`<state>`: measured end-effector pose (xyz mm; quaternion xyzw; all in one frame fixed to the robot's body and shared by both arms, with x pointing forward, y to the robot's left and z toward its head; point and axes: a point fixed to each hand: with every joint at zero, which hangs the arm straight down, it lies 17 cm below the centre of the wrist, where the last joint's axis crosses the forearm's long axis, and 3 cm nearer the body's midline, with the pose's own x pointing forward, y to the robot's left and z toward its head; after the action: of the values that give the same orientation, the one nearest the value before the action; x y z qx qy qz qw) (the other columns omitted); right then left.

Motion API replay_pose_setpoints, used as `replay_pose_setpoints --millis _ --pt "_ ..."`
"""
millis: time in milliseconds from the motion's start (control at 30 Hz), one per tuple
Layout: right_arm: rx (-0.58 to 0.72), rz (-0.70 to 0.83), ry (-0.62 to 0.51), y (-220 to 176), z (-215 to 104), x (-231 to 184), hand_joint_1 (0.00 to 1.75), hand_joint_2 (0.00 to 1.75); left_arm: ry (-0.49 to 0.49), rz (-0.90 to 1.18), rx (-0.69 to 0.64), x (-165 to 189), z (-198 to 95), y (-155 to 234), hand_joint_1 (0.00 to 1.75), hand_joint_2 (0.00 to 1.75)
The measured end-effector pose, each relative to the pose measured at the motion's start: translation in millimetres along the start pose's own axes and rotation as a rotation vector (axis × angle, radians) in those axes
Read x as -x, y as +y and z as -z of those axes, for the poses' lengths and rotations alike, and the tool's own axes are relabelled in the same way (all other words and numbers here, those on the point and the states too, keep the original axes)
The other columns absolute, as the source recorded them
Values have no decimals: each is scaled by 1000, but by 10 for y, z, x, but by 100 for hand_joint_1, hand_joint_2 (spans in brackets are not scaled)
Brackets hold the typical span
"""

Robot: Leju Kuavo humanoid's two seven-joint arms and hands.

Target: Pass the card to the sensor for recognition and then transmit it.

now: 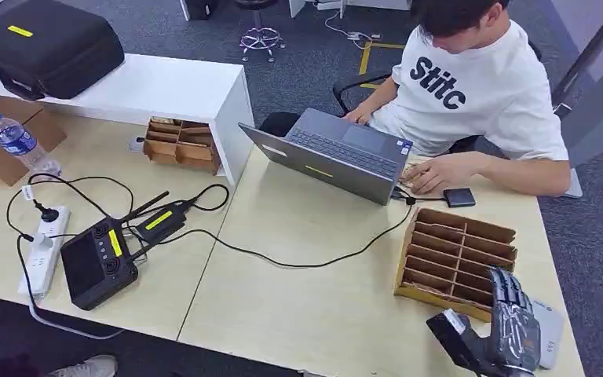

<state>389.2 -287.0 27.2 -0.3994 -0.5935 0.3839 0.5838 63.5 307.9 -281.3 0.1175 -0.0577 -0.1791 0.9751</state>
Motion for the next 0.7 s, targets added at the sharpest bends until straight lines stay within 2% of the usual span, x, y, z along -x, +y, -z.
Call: replay_pose_setpoints --millis 200,300,367,700 --pt "21 -1 -3 -69 50 8 171 175 0 0 0 -2 0 1 0 175" --pt "32 -2 -4 -113 85 9 162 175 0 0 0 -2 0 1 0 175" --pt "37 0 -8 -129 98 5 175 175 0 0 0 -3 0 1 0 175" --pt "37 -1 -18 -130 119 -12 175 175 -1 0 0 -4 0 2 0 175"
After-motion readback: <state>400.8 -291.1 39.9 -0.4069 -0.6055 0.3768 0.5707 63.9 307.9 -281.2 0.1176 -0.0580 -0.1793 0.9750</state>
